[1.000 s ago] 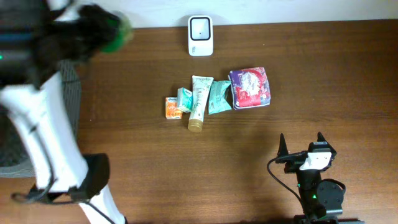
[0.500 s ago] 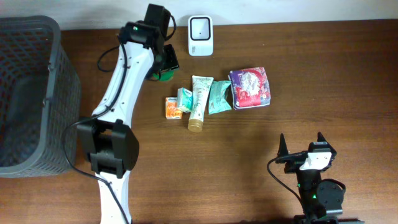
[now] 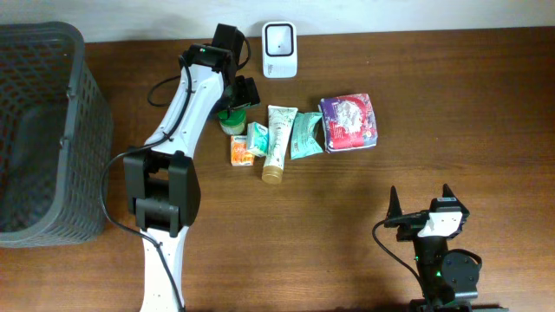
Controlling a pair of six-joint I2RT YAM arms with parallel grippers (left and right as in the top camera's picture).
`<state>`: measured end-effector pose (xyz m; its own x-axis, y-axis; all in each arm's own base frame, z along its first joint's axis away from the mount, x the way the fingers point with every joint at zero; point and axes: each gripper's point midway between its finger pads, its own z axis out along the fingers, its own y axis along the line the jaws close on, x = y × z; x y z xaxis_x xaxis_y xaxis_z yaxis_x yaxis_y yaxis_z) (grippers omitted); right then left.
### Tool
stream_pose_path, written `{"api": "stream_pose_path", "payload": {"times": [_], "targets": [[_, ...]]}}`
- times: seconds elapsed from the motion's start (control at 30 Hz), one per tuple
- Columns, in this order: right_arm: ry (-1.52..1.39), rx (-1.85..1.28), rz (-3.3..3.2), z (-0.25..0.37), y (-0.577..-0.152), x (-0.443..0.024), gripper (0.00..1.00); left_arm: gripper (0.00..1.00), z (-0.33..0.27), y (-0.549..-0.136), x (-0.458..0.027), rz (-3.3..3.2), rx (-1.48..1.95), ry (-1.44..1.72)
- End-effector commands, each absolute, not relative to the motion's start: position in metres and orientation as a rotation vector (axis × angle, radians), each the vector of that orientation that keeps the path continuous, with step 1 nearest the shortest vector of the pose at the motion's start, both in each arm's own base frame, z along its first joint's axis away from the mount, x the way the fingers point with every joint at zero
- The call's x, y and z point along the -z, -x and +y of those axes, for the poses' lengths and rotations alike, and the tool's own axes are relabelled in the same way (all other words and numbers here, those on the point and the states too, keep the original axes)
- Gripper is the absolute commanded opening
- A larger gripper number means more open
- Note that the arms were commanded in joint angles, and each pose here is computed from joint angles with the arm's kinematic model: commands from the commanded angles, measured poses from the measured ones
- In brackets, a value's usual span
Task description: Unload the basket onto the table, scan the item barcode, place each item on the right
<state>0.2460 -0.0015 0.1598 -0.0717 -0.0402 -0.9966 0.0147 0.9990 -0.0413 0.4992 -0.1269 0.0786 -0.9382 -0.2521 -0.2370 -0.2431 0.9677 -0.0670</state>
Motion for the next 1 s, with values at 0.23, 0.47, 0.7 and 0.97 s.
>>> {"api": "stream_pose_path", "payload": {"times": [0.23, 0.47, 0.7, 0.97], "targets": [[0.021, 0.056, 1.646, -0.002, -0.246, -0.156, 0.99, 0.99, -0.056, -0.488, -0.290, 2.538, 0.152, 0.503], [0.021, 0.056, 1.647, -0.002, -0.246, -0.156, 0.99, 0.99, -0.026, -0.442, -0.336, 2.538, 0.207, 0.444], [0.021, 0.056, 1.646, -0.002, -0.246, -0.156, 0.99, 0.99, 0.003, -0.441, -0.338, 2.529, 0.192, 0.454], [0.021, 0.056, 1.646, -0.002, -0.246, -0.156, 0.99, 0.99, 0.015, -0.440, -0.338, 2.521, 0.182, 0.486]]}}
